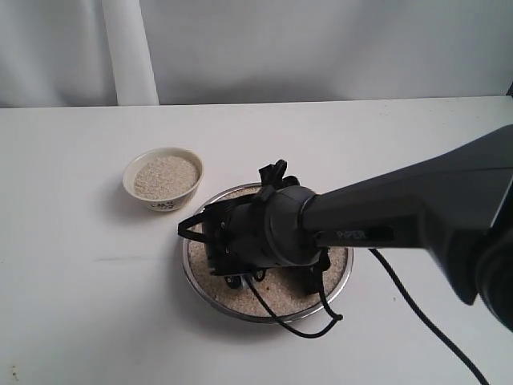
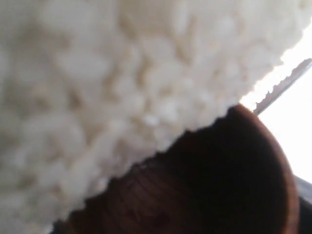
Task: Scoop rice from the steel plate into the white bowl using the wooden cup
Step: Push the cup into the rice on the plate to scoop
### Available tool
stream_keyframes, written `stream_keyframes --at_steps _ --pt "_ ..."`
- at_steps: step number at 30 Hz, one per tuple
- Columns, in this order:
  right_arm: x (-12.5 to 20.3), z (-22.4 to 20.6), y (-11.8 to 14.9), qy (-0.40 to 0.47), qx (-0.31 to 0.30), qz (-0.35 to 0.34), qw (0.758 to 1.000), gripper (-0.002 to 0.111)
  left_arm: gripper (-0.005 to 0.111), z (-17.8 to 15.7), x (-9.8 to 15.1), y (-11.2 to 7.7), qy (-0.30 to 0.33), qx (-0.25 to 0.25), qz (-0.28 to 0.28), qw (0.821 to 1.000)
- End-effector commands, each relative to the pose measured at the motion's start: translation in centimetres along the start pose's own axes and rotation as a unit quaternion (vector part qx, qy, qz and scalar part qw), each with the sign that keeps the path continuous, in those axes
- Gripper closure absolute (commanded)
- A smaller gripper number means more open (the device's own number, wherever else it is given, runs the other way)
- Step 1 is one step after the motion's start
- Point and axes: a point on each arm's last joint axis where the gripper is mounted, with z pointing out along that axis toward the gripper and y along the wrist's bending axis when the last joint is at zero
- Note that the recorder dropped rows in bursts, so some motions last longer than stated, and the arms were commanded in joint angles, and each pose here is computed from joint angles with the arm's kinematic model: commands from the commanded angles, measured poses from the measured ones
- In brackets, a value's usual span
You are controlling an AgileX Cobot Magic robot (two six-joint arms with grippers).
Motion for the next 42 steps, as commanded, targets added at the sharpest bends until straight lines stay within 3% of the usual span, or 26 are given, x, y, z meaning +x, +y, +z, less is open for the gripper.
stream_keyframes --at_steps 1,22,42 --pt "-1.8 0.0 0.5 -0.08 -0.022 0.04 0.996 0.108 0.107 0.0 0.0 0.0 -0.002 0.003 0.0 1.0" --pt "-2.1 -0.4 0.2 -0.114 -0.032 0.095 0.988 0.108 0.107 0.0 0.0 0.0 -0.002 0.003 0.0 1.0" --pt "-2.2 -0.5 -0.3 -0.178 -0.073 0.17 0.966 0.108 0.107 0.0 0.0 0.0 -0.002 0.003 0.001 1.0"
